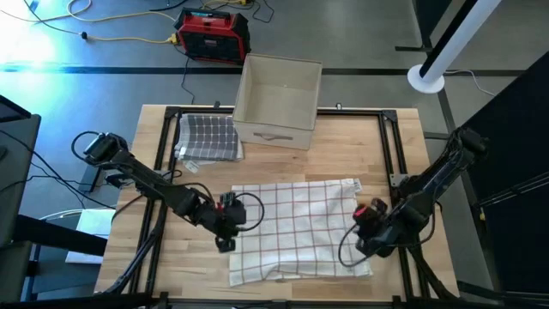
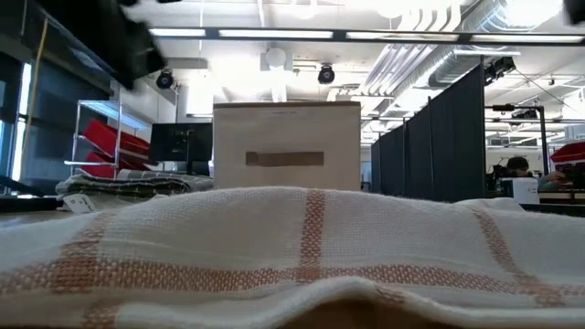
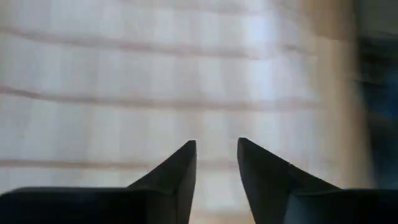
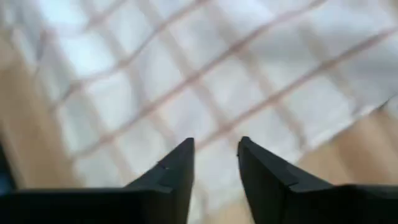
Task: Fold towel
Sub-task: Fold the white squared towel
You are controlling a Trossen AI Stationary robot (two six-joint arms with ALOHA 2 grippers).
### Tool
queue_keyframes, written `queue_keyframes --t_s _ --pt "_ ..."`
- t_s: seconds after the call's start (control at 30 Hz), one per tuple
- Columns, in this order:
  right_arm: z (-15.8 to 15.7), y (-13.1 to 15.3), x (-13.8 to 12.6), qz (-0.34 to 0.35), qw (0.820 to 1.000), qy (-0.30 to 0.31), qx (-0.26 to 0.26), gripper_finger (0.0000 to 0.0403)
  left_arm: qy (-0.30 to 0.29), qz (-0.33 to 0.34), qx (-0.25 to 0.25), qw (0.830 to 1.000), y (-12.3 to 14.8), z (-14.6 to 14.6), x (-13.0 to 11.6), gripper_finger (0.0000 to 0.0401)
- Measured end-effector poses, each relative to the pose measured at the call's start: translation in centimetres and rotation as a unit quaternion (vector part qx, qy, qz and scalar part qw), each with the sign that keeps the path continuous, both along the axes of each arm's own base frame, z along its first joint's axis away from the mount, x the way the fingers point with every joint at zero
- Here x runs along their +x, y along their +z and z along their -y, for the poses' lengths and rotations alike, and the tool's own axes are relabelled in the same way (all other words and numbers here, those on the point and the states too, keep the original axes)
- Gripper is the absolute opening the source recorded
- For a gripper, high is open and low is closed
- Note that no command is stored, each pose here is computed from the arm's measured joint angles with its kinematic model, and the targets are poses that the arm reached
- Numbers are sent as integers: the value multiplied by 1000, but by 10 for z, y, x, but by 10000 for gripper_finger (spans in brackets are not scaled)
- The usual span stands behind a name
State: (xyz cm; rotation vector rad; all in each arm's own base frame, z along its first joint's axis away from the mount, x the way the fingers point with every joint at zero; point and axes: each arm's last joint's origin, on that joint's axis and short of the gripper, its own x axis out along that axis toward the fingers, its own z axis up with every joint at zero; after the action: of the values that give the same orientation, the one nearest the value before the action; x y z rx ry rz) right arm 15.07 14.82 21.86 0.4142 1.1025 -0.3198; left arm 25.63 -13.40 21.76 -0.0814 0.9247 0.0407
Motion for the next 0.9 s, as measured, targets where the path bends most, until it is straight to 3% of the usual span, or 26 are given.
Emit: queue_keyframes --t_s 0.07,0.2,0.3,0.43,0.6,0.77,0.9 --pt "6 -10 0 33 999 -27 -16 82 -9 7 27 1000 -11 -5 -1 79" --pt "13 -48 -3 90 994 -63 -3 15 -6 23 20 1000 -43 -18 -7 35" --pt "18 -75 -7 123 989 -79 33 9 8 17 0 1000 -68 -27 -18 6" --pt "28 -98 -17 124 986 -99 51 5 27 -7 -17 999 -88 -35 -33 10" --pt "29 -105 -22 72 991 -88 69 2 23 -30 -32 999 -99 -35 -44 4" --pt "20 -101 -25 44 993 -42 98 0 21 -38 -31 999 -104 -35 -50 2" --pt "6 -87 -21 42 993 10 105 0 -16 -48 -48 998 -98 -33 -50 2"
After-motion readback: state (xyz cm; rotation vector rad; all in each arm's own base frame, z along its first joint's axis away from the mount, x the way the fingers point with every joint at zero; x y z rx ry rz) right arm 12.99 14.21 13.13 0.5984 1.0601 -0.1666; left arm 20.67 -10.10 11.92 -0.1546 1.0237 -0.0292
